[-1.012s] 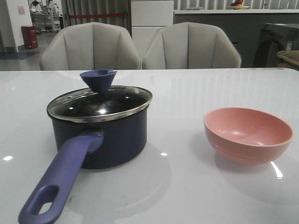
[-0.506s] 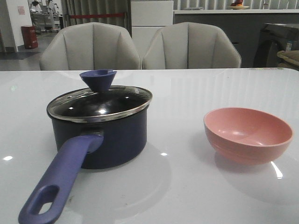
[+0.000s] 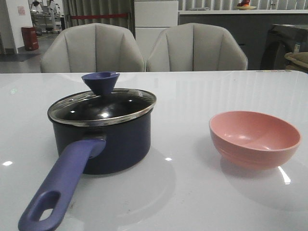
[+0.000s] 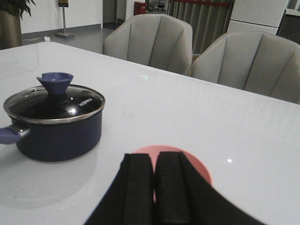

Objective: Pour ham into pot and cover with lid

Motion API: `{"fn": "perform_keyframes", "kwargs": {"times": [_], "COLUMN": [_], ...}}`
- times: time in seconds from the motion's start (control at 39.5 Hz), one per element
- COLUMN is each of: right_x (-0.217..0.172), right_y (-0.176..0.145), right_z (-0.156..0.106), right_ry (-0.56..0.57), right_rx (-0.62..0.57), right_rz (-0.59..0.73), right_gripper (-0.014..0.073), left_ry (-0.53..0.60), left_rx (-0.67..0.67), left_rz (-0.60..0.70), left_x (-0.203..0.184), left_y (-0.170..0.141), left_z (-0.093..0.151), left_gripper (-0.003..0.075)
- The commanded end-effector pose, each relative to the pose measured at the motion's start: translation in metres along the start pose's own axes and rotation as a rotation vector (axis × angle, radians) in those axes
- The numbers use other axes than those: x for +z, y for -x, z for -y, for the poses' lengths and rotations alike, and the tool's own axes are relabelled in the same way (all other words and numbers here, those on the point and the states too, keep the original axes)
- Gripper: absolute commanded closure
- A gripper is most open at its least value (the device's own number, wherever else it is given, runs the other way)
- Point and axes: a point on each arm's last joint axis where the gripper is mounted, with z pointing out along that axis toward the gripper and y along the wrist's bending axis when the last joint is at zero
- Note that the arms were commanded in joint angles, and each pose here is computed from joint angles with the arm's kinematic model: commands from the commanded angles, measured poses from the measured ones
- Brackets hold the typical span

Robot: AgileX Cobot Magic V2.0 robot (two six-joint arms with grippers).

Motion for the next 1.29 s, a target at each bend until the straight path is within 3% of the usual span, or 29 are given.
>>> {"fn": "perform_keyframes", "kwargs": {"times": [0.0,0.38,0.56,1.26], "right_x": [0.000,-0.009,-0.013,-0.013], "right_y": [0.010,-0.020,-0.033,-0.033], "right_z": [0.004,0.016,0.013,0.013], "right_ry": [-0.050,-0.287,-0.288,-0.287], "right_rx": [-0.012,0.052,0.049,0.052], "right_rz": [0.099,0.144,0.178,0.180], "right_gripper": [0.0435,0.0435,0.0435,0.0435], "left_ry": [-0.008,-0.012,-0.012,-0.012], "left_rx": [-0.017,-0.017,-0.017,-0.017], "left_rz": [0.060,0.060,0.060,0.058], "left_x": [0.000,0.000,0.000,0.000], "left_y": [-0.003,-0.003,-0.003,-0.003], "left_z": [0.000,0.001,0.001,0.001], "left_gripper": [0.0599,0.0599,0.0599,0.0599]}}
